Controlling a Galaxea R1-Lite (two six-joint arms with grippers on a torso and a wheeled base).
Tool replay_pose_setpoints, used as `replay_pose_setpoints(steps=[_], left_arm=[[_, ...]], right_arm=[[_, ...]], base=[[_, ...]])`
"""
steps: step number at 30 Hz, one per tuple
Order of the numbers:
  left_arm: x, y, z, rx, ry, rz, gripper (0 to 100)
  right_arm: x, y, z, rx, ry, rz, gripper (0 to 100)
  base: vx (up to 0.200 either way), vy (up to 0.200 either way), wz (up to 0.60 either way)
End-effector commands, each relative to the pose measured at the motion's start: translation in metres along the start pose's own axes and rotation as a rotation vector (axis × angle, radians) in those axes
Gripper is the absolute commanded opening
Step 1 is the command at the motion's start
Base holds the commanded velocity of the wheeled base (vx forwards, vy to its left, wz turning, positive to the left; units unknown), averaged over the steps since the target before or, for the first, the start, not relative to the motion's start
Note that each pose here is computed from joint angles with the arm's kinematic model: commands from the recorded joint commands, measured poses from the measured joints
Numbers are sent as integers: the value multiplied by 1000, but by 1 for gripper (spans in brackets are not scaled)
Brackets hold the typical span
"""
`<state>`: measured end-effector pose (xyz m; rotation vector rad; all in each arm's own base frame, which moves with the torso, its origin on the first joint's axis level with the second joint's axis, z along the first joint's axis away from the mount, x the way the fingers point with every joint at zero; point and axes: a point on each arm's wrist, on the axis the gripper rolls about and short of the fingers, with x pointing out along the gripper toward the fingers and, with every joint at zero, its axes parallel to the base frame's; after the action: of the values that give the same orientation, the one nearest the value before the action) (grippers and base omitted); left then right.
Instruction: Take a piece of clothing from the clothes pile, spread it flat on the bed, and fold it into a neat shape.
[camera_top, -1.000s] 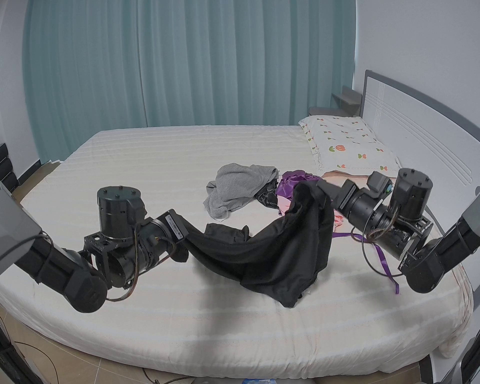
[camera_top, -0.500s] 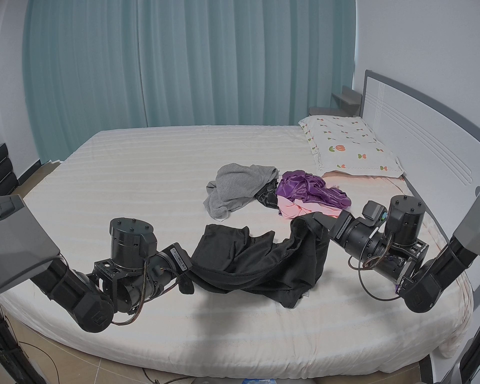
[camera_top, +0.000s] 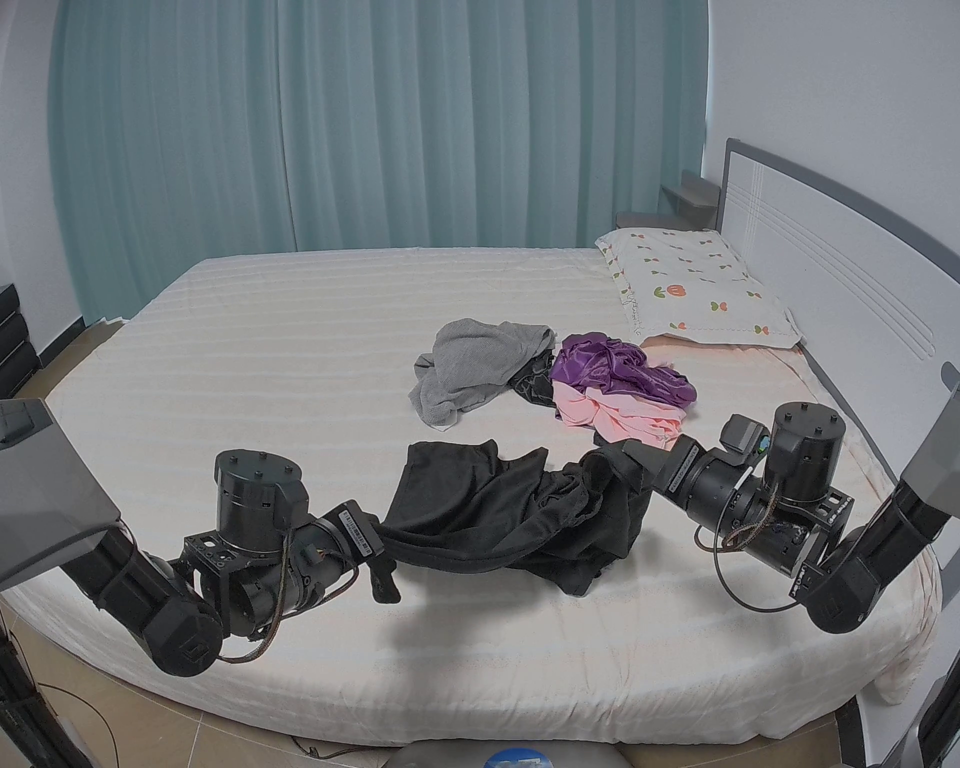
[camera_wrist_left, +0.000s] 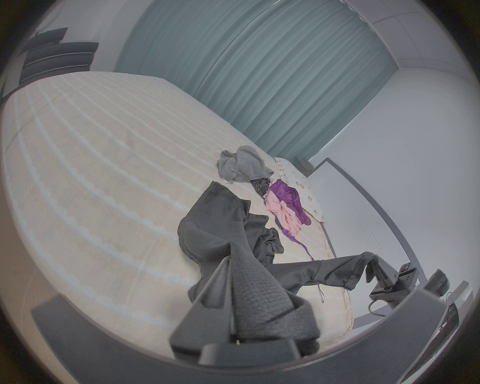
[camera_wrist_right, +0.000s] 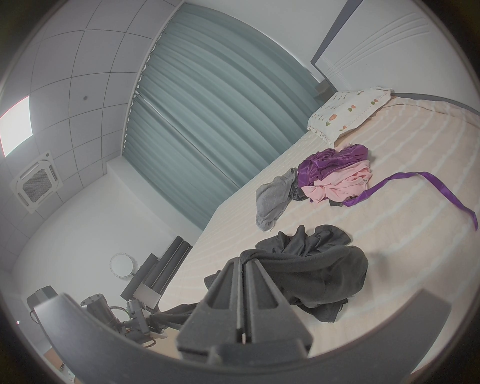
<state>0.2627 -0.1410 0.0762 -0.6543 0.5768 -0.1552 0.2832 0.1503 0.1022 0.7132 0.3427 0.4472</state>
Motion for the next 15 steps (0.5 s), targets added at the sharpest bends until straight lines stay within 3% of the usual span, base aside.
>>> replay_pose_setpoints(steps=[1,4,15], left_arm=[[-1,1,0,0,-10,-11,0],[-2,0,1,-3,-18,-19,0],[-2,1,5,-7,-30,-21,0]], right_arm=[[0,0,-1,0,5,0,0],[0,1,-2,-1,7,2,0],[-2,3,-4,-1,7,2,0]], base=[[0,0,0],[0,0,0],[0,200,0]])
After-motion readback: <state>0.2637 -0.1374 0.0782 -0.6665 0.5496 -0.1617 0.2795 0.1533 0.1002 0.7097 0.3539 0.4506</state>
